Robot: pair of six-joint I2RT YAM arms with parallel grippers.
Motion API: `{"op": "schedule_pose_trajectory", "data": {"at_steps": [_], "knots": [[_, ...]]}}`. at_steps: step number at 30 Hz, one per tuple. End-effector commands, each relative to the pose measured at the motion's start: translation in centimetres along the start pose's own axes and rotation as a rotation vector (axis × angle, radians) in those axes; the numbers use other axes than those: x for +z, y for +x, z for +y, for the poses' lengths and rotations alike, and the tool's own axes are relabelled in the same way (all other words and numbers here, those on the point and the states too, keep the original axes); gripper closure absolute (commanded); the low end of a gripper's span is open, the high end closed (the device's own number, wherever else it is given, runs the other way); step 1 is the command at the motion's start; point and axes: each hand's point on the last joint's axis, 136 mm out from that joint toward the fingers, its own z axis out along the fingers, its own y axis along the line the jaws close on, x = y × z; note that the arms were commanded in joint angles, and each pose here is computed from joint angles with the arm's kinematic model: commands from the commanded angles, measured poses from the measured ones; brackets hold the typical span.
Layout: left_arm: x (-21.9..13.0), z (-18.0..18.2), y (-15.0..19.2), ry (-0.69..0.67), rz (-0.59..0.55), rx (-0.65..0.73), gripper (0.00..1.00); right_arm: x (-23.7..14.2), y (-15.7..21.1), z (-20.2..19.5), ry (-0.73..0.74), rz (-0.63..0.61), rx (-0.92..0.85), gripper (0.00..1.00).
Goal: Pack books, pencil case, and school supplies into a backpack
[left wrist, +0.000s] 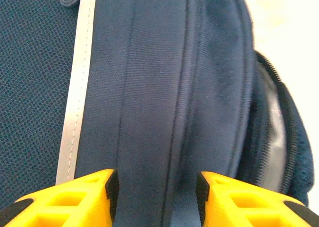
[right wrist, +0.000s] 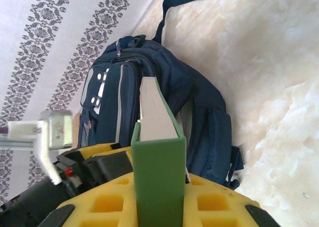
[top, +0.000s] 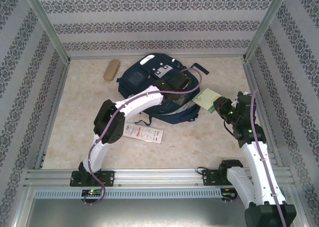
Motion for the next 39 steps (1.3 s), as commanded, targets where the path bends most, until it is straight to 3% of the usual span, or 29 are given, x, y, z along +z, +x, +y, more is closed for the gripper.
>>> {"op": "schedule_pose_trajectory", "data": {"at_steps": [1, 4, 7, 8, 16, 25, 32, 39], "knots": [[0.8, 1.6, 1.1, -0.127, 0.054, 0.101, 0.57, -0.4, -0.4, 0.5, -0.031, -0.023, -0.018, 0.95], [1.2, 2.0, 1.0, -0.164, 0.055, 0.115, 0.73, -0.3, -0.3, 0.6, -0.037, -0.015, -0.018, 0.95], [0.3, 2.7, 0.1, -0.211, 0.031, 0.101, 0.99, -0.1, 0.0, 0.6, -0.047, -0.003, -0.023, 0.95], [-0.2, 3.0, -0.4, -0.224, 0.016, 0.095, 1.00, 0.0, 0.0, 0.5, -0.047, -0.003, -0.020, 0.95], [-6.8, 4.0, -5.7, -0.211, -0.149, -0.013, 1.00, 0.4, 0.3, 0.3, -0.048, 0.009, -0.012, 0.96], [-12.8, 4.7, -10.6, -0.106, -0.277, -0.119, 1.00, 2.5, 1.3, 3.1, -0.168, 0.106, -0.009, 0.96], [-15.3, 6.1, -12.7, -0.070, -0.343, -0.182, 1.00, 4.8, 2.4, 5.9, -0.241, 0.141, -0.040, 0.97], [-16.3, 8.6, -13.6, -0.014, -0.362, -0.288, 1.00, 8.0, 2.5, 7.4, -0.339, 0.139, 0.047, 0.98]]}}
